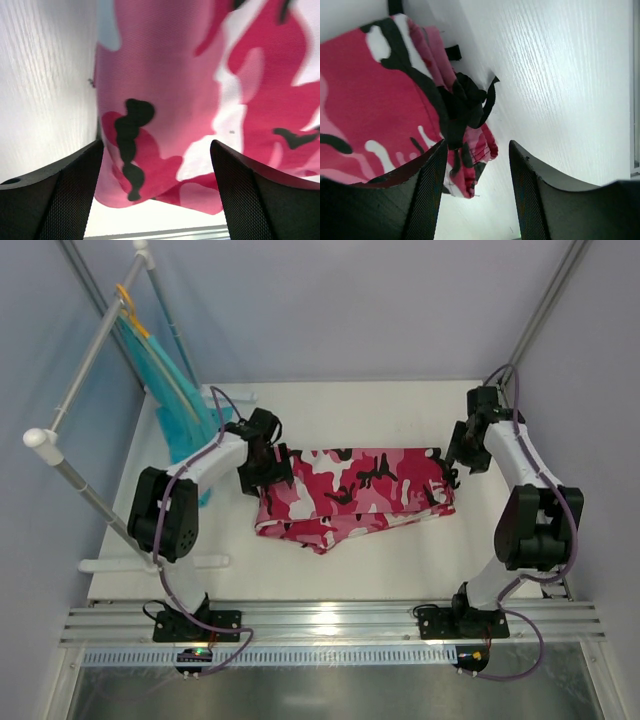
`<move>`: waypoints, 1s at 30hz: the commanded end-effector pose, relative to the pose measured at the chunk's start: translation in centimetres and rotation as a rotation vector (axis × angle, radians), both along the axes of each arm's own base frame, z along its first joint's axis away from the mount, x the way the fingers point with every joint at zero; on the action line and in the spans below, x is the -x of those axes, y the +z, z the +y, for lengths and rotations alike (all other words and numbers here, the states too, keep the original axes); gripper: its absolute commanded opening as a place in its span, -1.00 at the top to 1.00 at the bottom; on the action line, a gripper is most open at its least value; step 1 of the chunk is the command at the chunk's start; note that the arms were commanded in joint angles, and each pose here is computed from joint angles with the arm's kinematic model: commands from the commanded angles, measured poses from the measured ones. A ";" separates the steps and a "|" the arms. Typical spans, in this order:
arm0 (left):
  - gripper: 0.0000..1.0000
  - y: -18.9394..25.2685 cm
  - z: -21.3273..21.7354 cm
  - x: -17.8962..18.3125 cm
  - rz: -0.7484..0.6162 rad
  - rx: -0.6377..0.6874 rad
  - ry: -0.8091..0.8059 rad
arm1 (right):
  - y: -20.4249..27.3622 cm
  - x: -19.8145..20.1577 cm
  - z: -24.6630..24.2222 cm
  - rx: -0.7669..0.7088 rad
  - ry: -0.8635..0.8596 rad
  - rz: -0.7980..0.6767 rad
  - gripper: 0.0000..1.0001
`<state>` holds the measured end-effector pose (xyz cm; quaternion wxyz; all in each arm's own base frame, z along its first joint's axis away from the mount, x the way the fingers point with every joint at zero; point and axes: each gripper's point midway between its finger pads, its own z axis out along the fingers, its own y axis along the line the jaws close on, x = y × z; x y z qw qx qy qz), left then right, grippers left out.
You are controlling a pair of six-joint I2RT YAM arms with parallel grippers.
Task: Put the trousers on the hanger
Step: Fold the trousers, then grab a hanger with the left arm
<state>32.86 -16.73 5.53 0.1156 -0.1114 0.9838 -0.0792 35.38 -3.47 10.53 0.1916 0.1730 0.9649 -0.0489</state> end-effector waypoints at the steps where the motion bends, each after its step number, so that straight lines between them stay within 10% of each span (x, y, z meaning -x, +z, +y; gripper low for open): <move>1: -0.75 6.4 -1.1 -2.3 -0.168 -0.006 -0.049 | 6.6 -1.6 1.4 -0.024 0.006 -0.196 -0.11; 7: -0.73 8.1 -6.7 -2.8 -0.209 0.212 -0.128 | 7.6 -2.9 9.6 -0.450 0.209 -0.343 -0.11; 13: -0.73 1.7 -6.2 -1.2 -0.092 0.187 -0.084 | -2.6 -0.8 8.6 -0.710 0.072 -0.276 -0.06; 20: -0.75 -3.2 -0.9 0.3 0.011 -0.045 0.002 | -7.5 1.3 2.7 -0.589 -0.098 -0.213 -0.05; 30: -0.69 7.5 -3.4 -7.2 -0.278 0.034 -0.074 | 0.2 -0.4 5.2 -0.608 0.051 -0.340 -0.05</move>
